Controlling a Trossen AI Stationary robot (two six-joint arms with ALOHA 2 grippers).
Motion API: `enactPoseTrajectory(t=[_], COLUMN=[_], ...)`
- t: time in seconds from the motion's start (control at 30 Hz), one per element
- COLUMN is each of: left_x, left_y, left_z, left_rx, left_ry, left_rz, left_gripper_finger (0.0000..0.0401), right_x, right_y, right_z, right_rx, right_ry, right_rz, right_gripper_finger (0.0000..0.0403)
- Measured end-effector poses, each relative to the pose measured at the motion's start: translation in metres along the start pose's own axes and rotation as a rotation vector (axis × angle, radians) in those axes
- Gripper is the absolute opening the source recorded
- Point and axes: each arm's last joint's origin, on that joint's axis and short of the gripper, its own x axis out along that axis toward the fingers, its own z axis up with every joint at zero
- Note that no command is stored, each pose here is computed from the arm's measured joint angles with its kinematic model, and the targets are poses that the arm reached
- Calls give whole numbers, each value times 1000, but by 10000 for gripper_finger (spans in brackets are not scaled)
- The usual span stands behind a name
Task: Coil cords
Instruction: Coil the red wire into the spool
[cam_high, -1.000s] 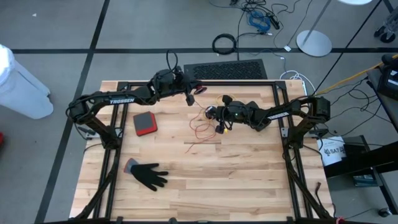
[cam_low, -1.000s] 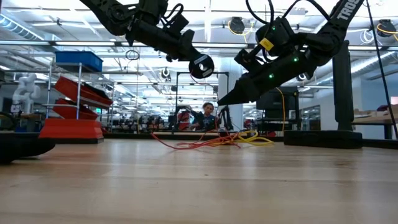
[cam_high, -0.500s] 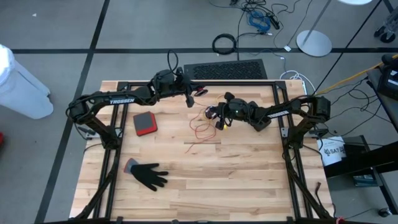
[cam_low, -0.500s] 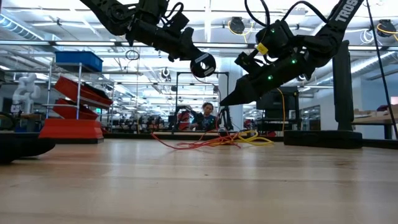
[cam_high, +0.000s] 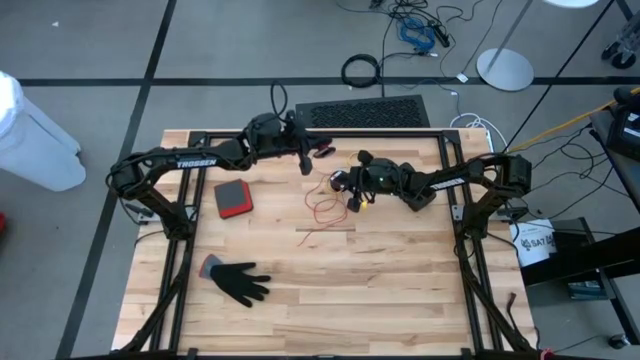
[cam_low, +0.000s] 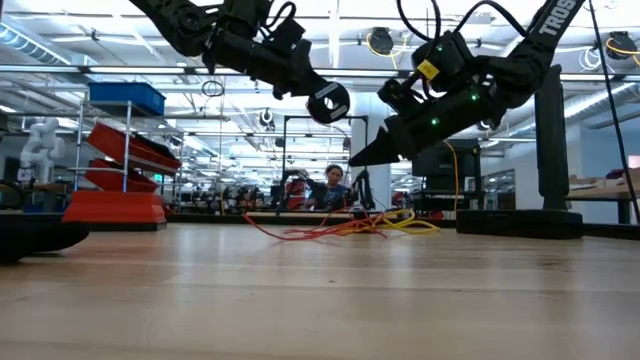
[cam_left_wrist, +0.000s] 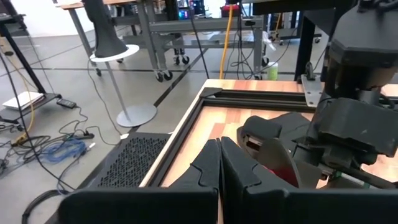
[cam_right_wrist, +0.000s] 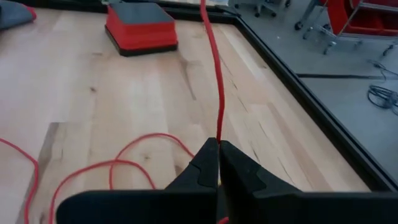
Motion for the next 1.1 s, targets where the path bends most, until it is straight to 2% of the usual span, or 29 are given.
enactPoseTrajectory(t=[0.13,0.47,0.73,1.1], left_x=[0,1,1,1], left_y=[-3,-6,-6,-6], left_z=[0,1,1,1], left_rx=[1,4,4,4], left_ry=[-1,-3,-3,-3], left_rz=[-8,-17,-17,-17], left_gripper_finger=[0,0,0,0], right_x=[0,1,10,10], right_y=[2,5,8,5], right_z=[2,3,-13,-12], right_rx=[-1,18,17,9], right_ry=[-19,-31,36,29], right_rz=[6,10,20,9], right_gripper_finger=[5,50,52,41])
